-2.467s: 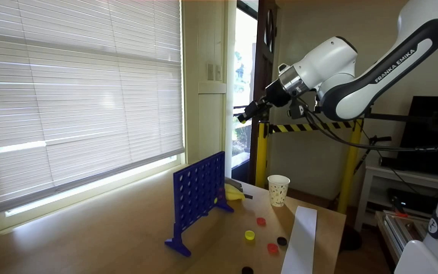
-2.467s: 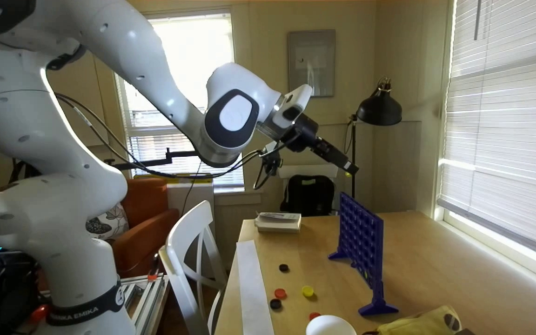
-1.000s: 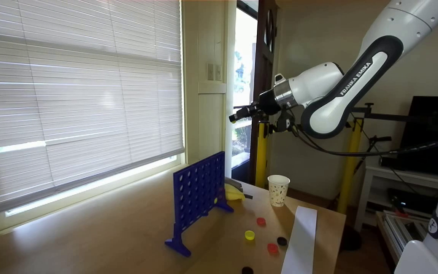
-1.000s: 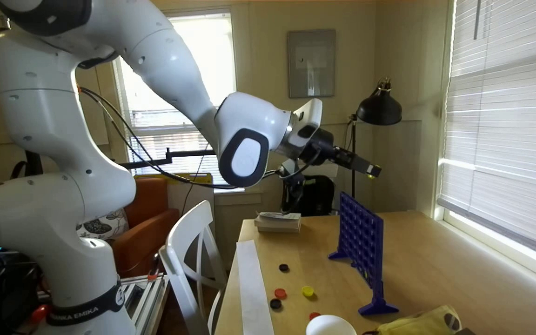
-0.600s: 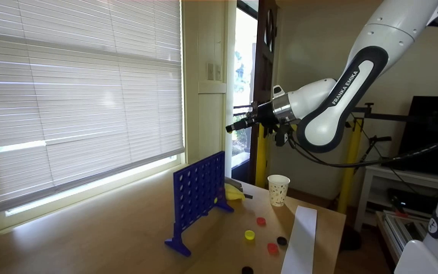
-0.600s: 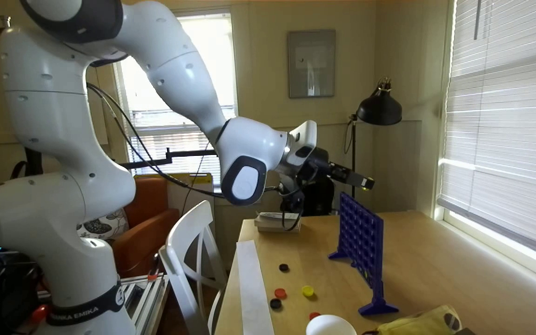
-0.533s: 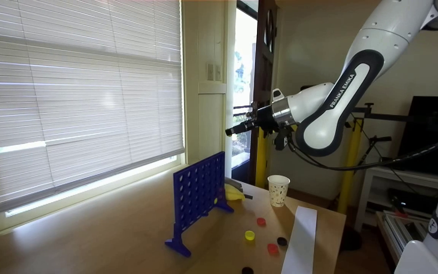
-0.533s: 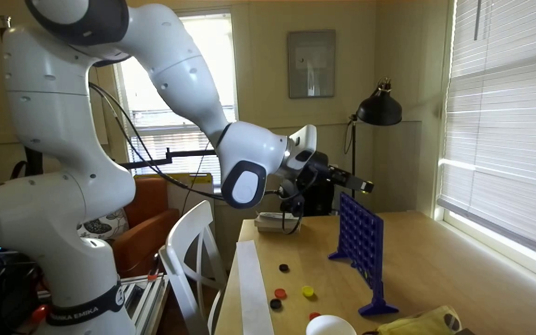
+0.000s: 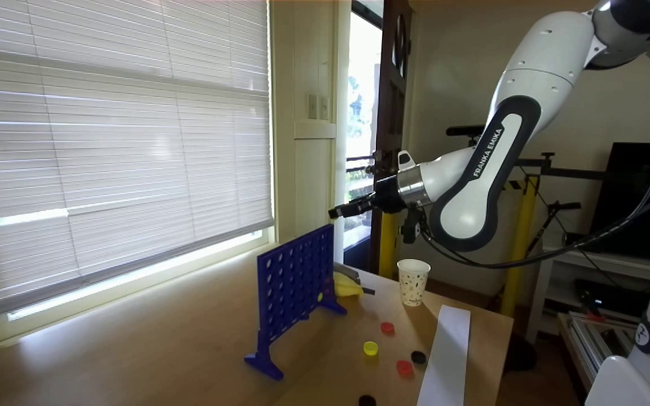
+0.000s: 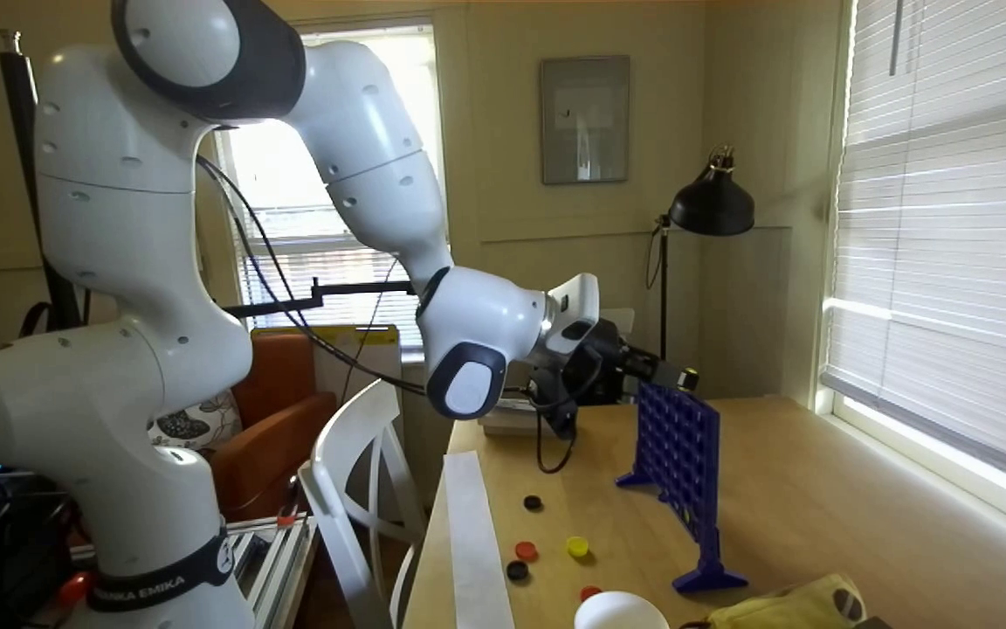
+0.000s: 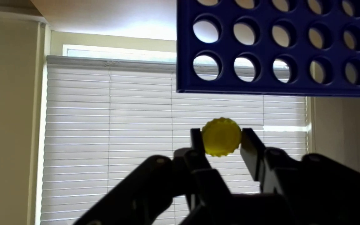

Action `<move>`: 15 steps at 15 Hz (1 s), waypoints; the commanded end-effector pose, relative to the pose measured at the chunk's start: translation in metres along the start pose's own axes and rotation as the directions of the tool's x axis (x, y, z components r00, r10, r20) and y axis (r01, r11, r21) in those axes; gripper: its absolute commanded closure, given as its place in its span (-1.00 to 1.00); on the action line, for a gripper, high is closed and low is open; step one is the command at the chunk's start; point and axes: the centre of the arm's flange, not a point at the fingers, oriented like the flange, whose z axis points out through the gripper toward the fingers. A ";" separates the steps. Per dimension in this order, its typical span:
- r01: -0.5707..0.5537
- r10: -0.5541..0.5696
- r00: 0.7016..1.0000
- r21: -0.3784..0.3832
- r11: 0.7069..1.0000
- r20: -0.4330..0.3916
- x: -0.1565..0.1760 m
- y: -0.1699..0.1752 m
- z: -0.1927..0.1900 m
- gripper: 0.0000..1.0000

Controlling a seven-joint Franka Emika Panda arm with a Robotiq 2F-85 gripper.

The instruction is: Put one yellow chip in the blue gameboard.

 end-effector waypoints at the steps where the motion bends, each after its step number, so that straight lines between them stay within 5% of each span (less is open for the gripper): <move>1: 0.009 -0.009 1.000 -0.012 1.000 -0.015 -0.002 0.002 0.004 0.80; 15: 0.067 -0.070 0.995 -0.048 0.997 -0.068 -0.018 0.004 0.024 0.80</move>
